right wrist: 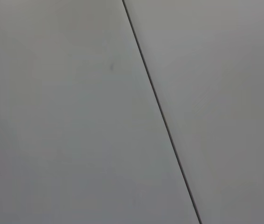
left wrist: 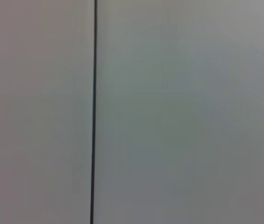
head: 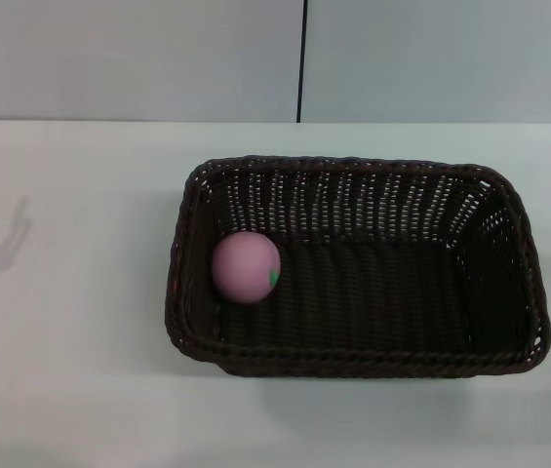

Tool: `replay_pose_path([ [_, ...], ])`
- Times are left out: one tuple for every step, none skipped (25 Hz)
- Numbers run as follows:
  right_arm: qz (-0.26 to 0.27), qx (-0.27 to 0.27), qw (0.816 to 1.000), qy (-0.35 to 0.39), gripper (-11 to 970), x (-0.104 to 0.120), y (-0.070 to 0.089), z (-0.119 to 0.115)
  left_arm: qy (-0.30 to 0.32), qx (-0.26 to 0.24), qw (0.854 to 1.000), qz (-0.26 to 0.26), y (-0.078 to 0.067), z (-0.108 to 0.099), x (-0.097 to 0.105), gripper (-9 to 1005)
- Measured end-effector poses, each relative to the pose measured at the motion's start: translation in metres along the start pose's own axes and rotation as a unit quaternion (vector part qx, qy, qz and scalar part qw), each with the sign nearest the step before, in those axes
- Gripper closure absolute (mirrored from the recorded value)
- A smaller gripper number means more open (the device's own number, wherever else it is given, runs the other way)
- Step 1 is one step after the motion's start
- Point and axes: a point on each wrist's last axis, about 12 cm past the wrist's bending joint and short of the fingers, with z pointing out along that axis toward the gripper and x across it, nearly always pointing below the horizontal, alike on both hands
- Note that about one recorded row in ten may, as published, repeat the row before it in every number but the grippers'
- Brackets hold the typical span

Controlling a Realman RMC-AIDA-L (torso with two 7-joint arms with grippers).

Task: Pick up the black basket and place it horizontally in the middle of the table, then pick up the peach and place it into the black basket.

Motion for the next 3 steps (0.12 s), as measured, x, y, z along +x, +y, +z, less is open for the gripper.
replay_pose_path([
  [0.000,0.000,1.000,0.000,402,0.0000,0.0000,0.0000,0.000,0.000,1.000,0.000,0.0000,0.0000,0.0000,178],
  [-0.001,-0.002,1.000,-0.001,402,-0.0003,-0.0003,0.0015,-0.008,-0.005,1.000,0.001,-0.0001,-0.0018,-0.0015,178],
  [-0.002,-0.002,1.000,-0.002,402,-0.0006,-0.0006,0.0021,-0.011,-0.005,1.000,0.000,-0.0004,-0.0020,-0.0022,178],
])
